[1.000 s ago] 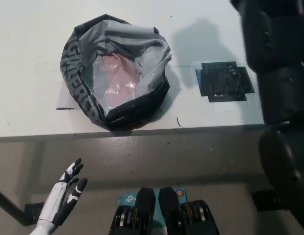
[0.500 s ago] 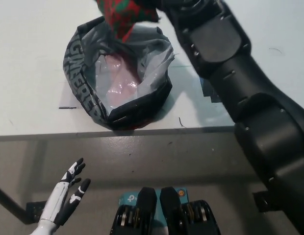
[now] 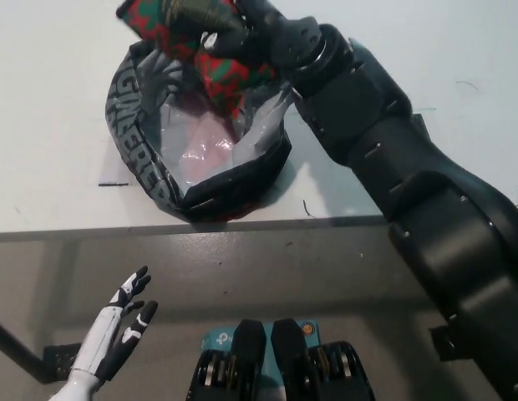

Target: The robot uses its right hand to pick up a bag of coffee beans and puts it in the black plastic bag, then the robot grabs the top of the bag and lifts it.

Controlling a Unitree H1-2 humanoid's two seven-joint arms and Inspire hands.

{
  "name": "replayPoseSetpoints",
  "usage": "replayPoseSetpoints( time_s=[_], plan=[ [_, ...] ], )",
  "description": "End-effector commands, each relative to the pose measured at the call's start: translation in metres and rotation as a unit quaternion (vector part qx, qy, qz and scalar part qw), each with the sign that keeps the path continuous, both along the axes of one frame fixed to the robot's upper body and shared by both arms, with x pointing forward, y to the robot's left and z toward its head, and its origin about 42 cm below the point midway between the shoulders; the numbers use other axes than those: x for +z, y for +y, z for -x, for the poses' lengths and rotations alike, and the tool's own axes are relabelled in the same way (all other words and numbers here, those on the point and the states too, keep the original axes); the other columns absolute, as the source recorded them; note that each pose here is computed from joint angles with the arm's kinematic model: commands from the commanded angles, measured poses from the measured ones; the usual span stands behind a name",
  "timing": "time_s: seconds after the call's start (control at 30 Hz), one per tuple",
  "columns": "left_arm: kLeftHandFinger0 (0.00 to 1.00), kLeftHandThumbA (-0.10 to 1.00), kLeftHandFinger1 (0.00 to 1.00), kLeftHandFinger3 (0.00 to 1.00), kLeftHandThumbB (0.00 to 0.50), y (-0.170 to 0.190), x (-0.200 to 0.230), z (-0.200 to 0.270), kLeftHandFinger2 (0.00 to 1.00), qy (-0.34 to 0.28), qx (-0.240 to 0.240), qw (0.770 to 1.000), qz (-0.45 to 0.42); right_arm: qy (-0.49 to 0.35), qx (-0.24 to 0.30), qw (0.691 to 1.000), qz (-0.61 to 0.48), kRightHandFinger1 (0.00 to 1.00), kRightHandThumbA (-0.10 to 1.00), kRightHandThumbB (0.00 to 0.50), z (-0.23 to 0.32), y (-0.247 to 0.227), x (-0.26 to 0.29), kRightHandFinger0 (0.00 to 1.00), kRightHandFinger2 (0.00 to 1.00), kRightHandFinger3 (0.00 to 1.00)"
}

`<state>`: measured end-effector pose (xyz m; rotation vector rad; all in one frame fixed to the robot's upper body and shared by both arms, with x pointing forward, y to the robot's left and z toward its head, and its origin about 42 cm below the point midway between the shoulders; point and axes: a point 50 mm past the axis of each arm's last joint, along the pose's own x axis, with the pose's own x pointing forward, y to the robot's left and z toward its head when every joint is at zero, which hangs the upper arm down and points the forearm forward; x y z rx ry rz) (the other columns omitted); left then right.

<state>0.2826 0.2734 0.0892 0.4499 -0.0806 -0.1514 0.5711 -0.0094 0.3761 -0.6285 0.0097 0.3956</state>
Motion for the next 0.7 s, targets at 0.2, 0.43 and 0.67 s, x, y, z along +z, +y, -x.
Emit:
replayPoseSetpoints(
  time_s=[0.2, 0.43, 0.67],
  plan=[
    [0.91, 0.96, 1.0, 1.0, 0.175, 0.0, 0.014, -0.013, 1.0, -0.023, -0.022, 0.999, -0.011, -0.083, 0.034, 0.996, -0.015, 0.49, -0.1, 0.155, 0.01, 0.027, 0.016, 0.03, 0.86, 0.79],
    [0.91, 0.93, 1.0, 1.0, 0.172, -0.002, 0.016, -0.016, 1.0, -0.021, -0.03, 0.999, -0.008, -0.081, 0.046, 0.996, -0.002, 0.36, -0.1, 0.146, 0.014, 0.033, 0.0, 0.0, 0.73, 0.75],
    [0.89, 0.94, 1.0, 1.0, 0.171, -0.002, 0.02, -0.019, 1.0, -0.024, -0.03, 0.999, -0.01, -0.072, 0.043, 0.996, -0.006, 0.33, -0.1, 0.163, 0.016, 0.036, -0.01, 0.0, 0.71, 0.77]
  ],
)
